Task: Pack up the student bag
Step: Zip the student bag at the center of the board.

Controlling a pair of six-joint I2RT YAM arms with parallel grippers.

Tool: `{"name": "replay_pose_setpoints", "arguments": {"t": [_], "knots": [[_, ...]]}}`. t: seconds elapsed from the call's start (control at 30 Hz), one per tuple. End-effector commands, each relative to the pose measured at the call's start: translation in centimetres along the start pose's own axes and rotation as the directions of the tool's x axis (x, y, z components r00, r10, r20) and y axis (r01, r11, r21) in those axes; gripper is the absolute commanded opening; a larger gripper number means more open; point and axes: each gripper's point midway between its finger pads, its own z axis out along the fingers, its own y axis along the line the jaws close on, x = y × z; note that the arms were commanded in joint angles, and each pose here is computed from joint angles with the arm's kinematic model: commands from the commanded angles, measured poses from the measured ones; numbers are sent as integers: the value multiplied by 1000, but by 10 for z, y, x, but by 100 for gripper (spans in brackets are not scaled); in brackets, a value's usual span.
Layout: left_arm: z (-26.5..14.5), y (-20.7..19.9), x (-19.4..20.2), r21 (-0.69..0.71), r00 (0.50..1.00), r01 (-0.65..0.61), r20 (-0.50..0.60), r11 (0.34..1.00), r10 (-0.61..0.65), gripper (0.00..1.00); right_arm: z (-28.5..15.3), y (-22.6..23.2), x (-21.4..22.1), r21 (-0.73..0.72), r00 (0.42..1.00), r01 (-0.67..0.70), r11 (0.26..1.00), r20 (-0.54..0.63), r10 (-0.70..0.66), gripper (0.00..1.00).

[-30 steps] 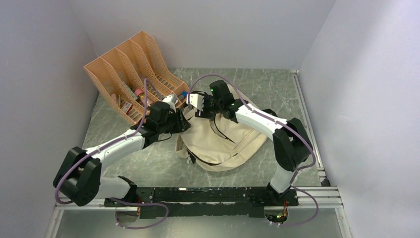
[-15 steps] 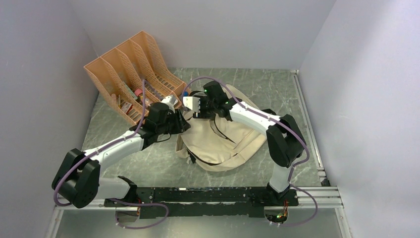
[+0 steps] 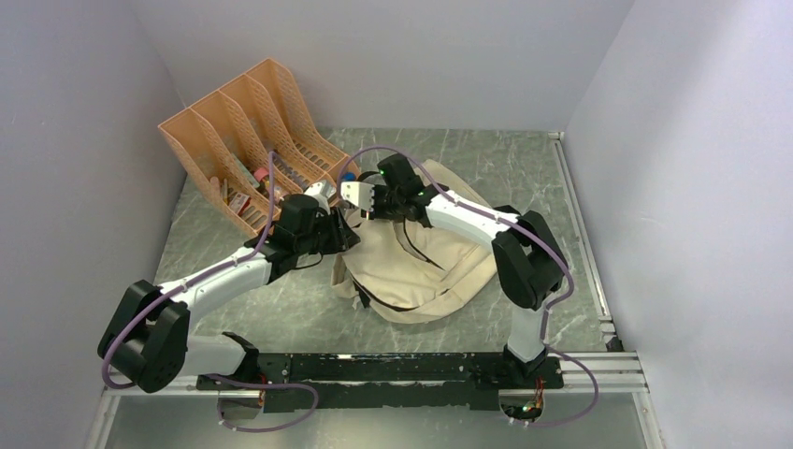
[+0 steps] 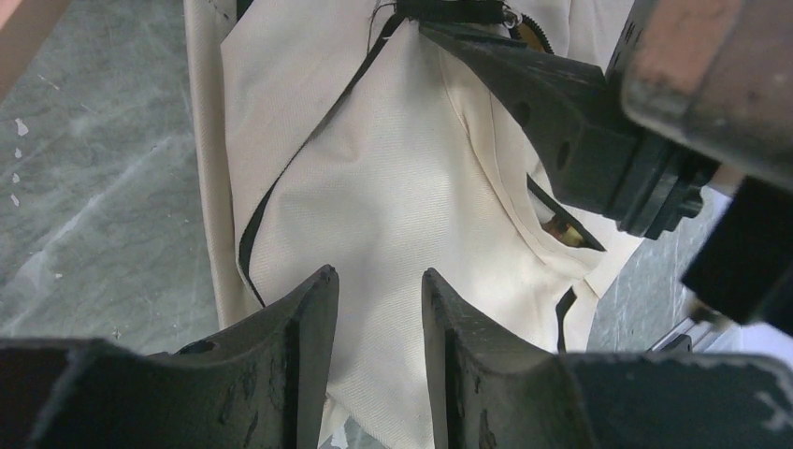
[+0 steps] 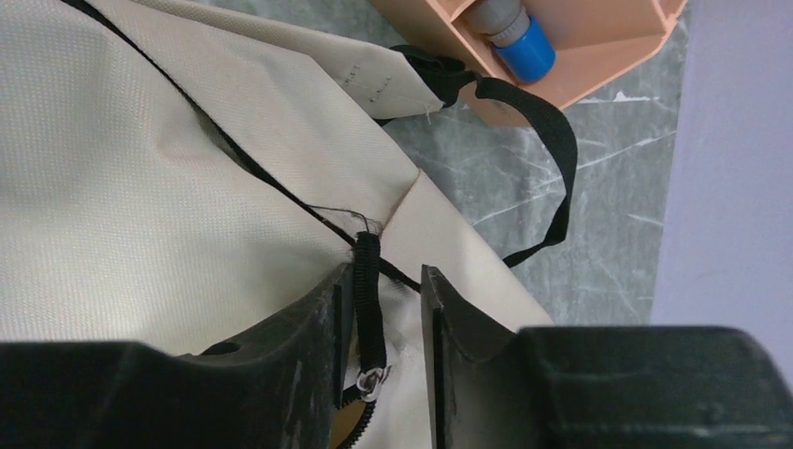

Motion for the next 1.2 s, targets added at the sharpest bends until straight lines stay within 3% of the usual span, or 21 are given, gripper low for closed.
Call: {"name": "replay_pose_setpoints", "arguments": {"t": [0.0, 0.17, 0.33, 0.47, 0.6, 0.83, 1.07, 1.17], "knots": [[-4, -4, -8, 28, 1000, 7, 28, 1000, -7, 43, -1, -17, -10, 73, 1000, -22, 997, 14, 21, 29], [-3, -4, -10, 30, 1000, 10, 29, 1000, -11, 43, -10, -29, -21, 132, 996, -77, 988, 59, 70, 0], [-2, -7, -15, 37, 999, 10, 38, 999, -11, 43, -30, -44, -24, 236, 973, -230, 944, 91, 214, 0], [4, -20, -34, 61, 999, -14, 52, 998, 11, 46, -45, -40, -11, 308, 904, -428, 850, 130, 408, 0], [14, -38, -59, 87, 997, -60, 63, 994, 54, 50, -60, -35, -8, 334, 773, -635, 696, 264, 577, 0], [43, -57, -83, 129, 989, -147, 49, 981, 142, 57, -83, -27, -17, 218, 468, -882, 417, 496, 732, 0], [74, -56, -84, 129, 982, -187, -5, 974, 189, 60, -94, -20, 5, 91, 130, -991, 93, 619, 775, 0], [82, -57, -85, 134, 980, -195, -10, 972, 198, 59, -100, -16, 8, 26, 28, -1000, 14, 659, 751, 0]]}}
